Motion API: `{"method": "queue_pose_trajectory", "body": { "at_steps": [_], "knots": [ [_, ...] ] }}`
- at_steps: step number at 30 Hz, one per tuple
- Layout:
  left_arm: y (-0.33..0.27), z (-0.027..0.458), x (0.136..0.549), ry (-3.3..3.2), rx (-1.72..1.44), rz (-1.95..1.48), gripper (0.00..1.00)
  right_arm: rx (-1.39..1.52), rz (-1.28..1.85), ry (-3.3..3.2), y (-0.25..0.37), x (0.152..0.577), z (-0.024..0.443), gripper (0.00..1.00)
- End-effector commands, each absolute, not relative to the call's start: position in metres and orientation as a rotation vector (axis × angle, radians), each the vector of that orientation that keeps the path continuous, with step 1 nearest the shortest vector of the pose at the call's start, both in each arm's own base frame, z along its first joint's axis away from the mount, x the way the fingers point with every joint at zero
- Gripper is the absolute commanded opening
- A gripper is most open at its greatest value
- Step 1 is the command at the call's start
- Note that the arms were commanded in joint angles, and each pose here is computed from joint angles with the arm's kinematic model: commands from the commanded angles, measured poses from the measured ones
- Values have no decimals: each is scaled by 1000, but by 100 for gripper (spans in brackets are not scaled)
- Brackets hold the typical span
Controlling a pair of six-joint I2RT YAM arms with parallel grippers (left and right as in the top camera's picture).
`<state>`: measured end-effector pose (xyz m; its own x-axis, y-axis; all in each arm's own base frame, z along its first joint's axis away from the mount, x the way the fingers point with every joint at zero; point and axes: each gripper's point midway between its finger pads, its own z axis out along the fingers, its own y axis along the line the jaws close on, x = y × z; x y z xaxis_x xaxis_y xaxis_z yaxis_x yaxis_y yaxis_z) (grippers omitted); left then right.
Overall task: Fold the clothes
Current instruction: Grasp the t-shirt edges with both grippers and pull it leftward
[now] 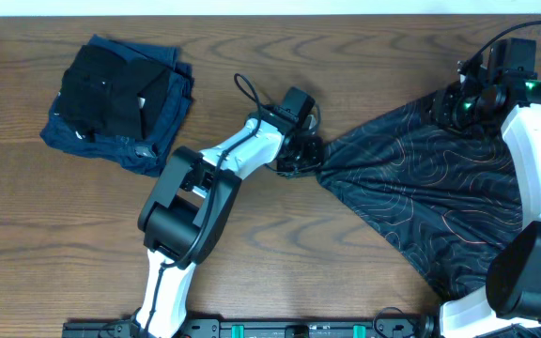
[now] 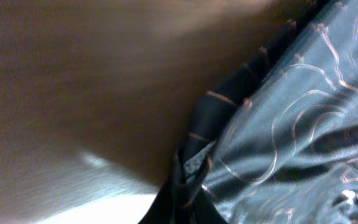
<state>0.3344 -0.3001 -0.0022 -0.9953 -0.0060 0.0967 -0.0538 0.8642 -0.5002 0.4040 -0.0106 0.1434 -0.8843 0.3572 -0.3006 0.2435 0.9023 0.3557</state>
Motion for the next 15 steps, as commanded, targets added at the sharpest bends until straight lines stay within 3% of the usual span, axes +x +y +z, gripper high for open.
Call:
{"method": "queue_pose_trajectory", "body": {
  "at_steps": [1, 8, 15],
  "knots": [
    [-238, -44, 320, -2964, 91, 416, 6, 441, 360, 2682, -23, 411, 145, 44],
    [-160, -37, 290, -2849, 129, 43, 6, 450, 186, 2595, -46, 433, 148, 44],
    [-149, -36, 293, -2841, 105, 63, 6, 313, 122, 2603, -52, 463, 111, 42]
  ]
}}
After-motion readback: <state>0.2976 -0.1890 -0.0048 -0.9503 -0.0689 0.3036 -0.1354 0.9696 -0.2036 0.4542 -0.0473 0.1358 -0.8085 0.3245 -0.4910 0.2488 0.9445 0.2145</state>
